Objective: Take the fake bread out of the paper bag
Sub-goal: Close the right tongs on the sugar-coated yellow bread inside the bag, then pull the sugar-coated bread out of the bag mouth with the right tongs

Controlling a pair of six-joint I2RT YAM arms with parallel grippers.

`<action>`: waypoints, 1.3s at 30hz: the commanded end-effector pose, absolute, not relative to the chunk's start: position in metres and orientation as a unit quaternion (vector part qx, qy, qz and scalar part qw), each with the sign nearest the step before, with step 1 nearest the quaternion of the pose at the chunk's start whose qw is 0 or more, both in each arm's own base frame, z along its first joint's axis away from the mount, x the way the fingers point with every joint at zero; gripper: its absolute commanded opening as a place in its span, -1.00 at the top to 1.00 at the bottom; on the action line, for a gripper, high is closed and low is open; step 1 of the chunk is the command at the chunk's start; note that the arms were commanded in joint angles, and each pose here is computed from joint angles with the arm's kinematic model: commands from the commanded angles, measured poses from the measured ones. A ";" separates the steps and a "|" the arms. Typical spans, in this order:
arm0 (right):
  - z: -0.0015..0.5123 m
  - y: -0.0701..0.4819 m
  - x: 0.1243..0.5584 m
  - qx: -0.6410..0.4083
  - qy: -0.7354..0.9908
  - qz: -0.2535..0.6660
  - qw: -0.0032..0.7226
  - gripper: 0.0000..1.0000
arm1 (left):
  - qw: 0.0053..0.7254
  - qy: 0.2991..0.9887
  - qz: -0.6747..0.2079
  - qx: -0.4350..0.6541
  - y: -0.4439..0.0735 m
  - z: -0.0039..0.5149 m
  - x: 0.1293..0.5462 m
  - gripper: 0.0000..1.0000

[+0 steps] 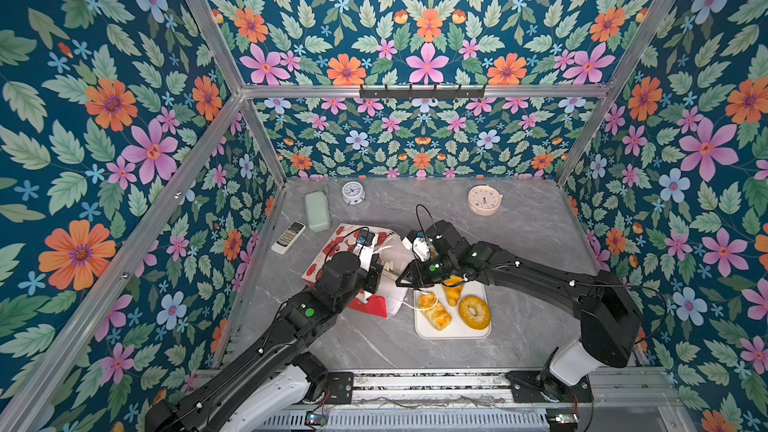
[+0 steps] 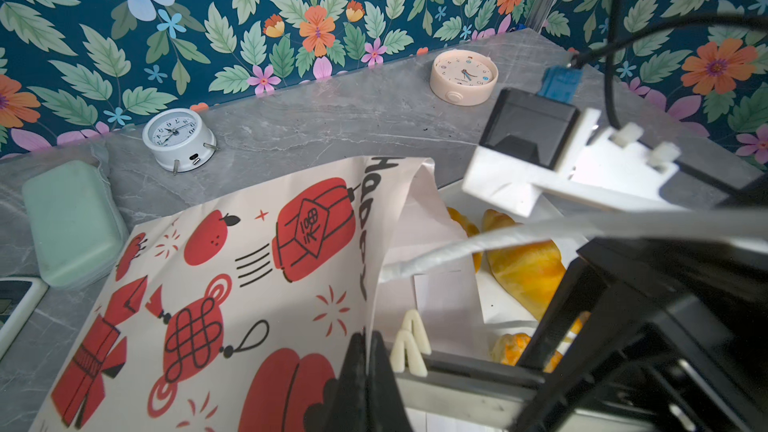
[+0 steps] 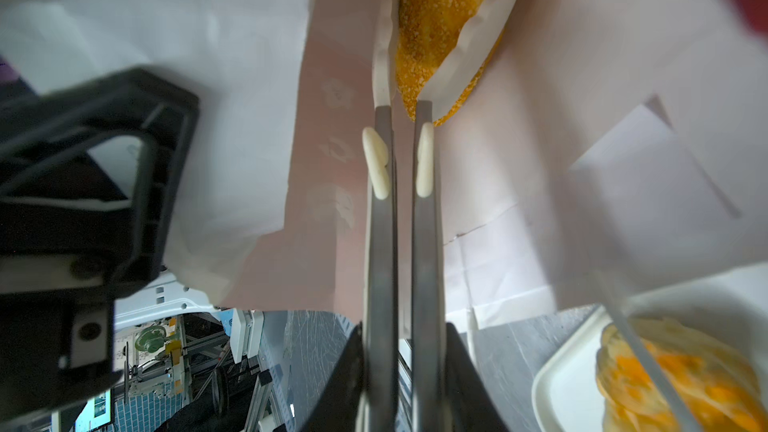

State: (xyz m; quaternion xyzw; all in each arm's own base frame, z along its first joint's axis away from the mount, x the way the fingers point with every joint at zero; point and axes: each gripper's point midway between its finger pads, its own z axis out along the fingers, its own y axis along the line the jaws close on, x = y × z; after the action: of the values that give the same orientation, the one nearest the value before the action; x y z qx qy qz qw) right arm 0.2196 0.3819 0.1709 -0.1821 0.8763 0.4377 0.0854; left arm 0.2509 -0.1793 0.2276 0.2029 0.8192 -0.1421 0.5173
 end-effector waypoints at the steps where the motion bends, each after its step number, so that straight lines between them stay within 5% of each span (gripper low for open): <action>1: 0.183 0.385 0.224 -0.196 0.864 0.450 0.112 1.00 | 0.518 0.818 -0.135 0.212 -0.177 0.232 0.249 1.00; 39: 0.210 0.323 0.191 -0.195 0.879 0.411 0.140 1.00 | 0.517 0.824 -0.107 0.207 -0.177 0.225 0.262 1.00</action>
State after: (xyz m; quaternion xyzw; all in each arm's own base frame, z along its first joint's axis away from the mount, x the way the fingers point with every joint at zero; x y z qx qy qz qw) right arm 0.1884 0.3253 0.2035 -0.1816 0.8845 0.4139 0.1156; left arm 0.2567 -0.1764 0.2205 0.2164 0.8282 -0.1073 0.5058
